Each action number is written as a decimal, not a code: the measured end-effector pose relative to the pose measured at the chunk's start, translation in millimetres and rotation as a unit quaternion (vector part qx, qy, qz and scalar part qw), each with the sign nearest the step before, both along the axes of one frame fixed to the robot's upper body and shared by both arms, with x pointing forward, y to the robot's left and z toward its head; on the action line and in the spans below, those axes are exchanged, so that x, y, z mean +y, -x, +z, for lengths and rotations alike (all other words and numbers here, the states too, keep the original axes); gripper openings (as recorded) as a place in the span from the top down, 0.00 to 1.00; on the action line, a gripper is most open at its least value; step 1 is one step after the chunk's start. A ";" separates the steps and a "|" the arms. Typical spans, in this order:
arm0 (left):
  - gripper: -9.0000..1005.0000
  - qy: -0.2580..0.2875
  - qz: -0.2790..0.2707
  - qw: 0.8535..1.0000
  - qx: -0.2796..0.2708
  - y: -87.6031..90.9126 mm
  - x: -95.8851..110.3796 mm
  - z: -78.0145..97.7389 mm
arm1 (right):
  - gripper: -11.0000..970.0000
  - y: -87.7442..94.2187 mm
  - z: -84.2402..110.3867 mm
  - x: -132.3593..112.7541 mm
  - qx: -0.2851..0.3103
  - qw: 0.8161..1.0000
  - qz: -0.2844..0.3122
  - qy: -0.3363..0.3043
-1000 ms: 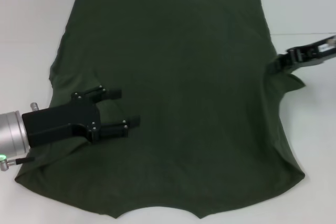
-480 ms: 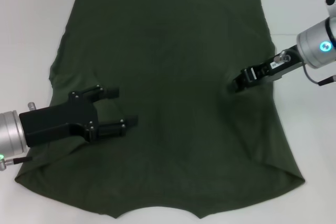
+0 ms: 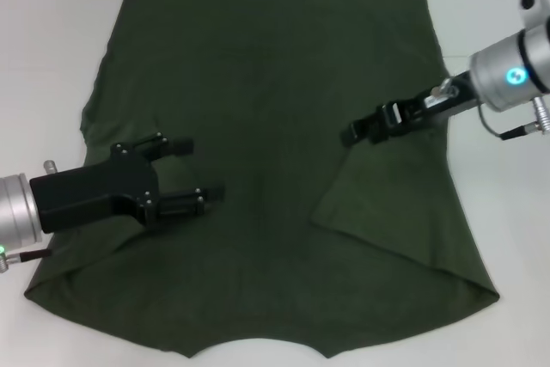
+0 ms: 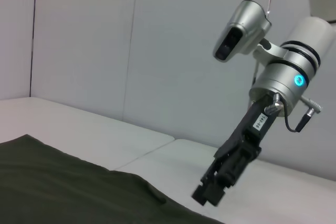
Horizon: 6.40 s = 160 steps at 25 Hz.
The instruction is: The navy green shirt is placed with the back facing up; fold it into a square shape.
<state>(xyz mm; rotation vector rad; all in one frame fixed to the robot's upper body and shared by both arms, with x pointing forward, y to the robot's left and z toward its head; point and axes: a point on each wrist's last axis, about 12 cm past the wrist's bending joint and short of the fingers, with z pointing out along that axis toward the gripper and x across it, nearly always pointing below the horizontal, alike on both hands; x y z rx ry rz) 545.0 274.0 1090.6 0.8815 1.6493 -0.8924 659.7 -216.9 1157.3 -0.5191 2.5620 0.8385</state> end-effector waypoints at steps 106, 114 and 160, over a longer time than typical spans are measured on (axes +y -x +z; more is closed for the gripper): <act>0.12 -0.001 0.268 0.809 0.523 15.0 98.0 -19.7 | 0.08 50.0 -16.9 -84.3 -0.076 0.991 0.079 -0.074; 0.34 -0.010 0.274 0.809 0.521 14.4 100.3 -19.9 | 0.08 50.2 -17.3 -83.6 -0.076 0.991 0.079 -0.075; 0.98 -0.029 0.260 0.814 0.518 1.7 93.6 -11.1 | 0.09 86.7 -45.0 -128.7 0.134 0.989 -0.048 -0.041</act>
